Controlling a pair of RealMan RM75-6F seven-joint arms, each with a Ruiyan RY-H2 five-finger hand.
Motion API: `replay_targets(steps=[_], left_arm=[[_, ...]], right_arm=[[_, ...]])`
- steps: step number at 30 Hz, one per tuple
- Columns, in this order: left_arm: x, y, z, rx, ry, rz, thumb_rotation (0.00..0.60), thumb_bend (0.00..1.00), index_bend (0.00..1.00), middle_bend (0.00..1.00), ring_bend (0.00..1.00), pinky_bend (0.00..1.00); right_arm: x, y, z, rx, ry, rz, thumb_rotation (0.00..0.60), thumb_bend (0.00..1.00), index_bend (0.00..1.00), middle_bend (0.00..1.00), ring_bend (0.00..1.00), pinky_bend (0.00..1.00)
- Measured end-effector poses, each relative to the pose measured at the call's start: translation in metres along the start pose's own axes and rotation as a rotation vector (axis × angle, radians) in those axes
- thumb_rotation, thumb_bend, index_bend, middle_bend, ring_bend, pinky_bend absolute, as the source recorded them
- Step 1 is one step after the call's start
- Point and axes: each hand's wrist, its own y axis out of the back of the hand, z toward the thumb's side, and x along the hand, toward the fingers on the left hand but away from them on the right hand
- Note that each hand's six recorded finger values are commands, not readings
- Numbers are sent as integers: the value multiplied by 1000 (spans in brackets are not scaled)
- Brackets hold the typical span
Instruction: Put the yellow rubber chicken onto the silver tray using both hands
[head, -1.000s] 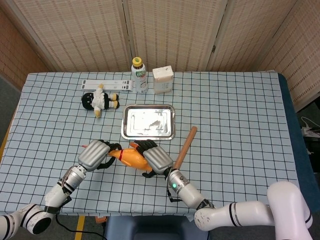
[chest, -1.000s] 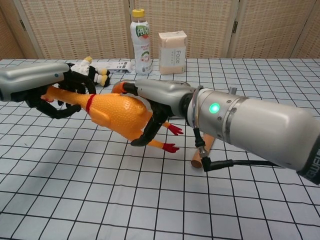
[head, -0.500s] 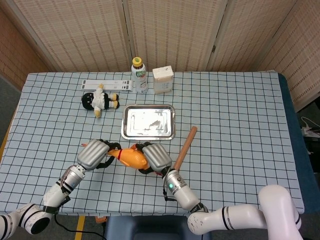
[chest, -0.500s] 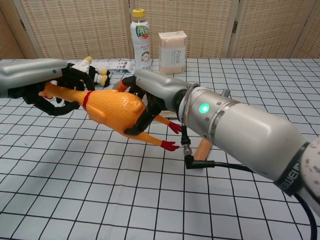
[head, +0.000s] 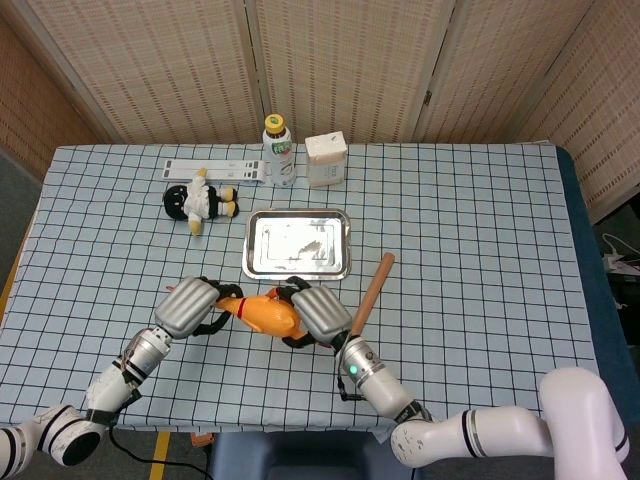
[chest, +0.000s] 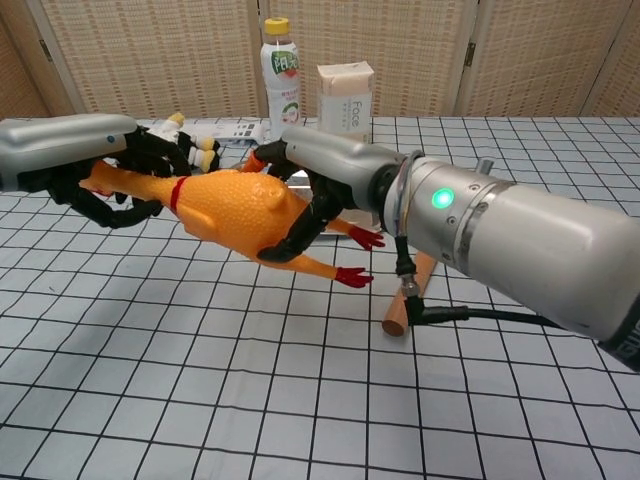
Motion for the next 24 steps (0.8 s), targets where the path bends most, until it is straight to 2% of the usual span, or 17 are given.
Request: replay_targets(steps=[4, 11, 18, 24], left_arm=[[4, 0, -7, -56, 27, -25, 600, 836, 760, 685, 517, 529], [14, 0, -13, -179, 40, -99, 600, 840, 762, 687, 518, 528], [43, 6, -19, -162, 42, -98, 600, 840, 763, 688, 518, 527], [83, 8, -25, -168, 65, -95, 600, 838, 763, 687, 518, 526]], right_arm=[[6, 12, -6, 33, 2, -13, 600, 139, 0, 0, 0, 0], [23, 34, -16, 27, 5, -22, 600, 124, 0, 0, 0, 0], [56, 56, -38, 68, 1, -57, 600, 124, 0, 0, 0, 0], [90, 81, -68, 99, -33, -101, 600, 124, 0, 0, 0, 0]])
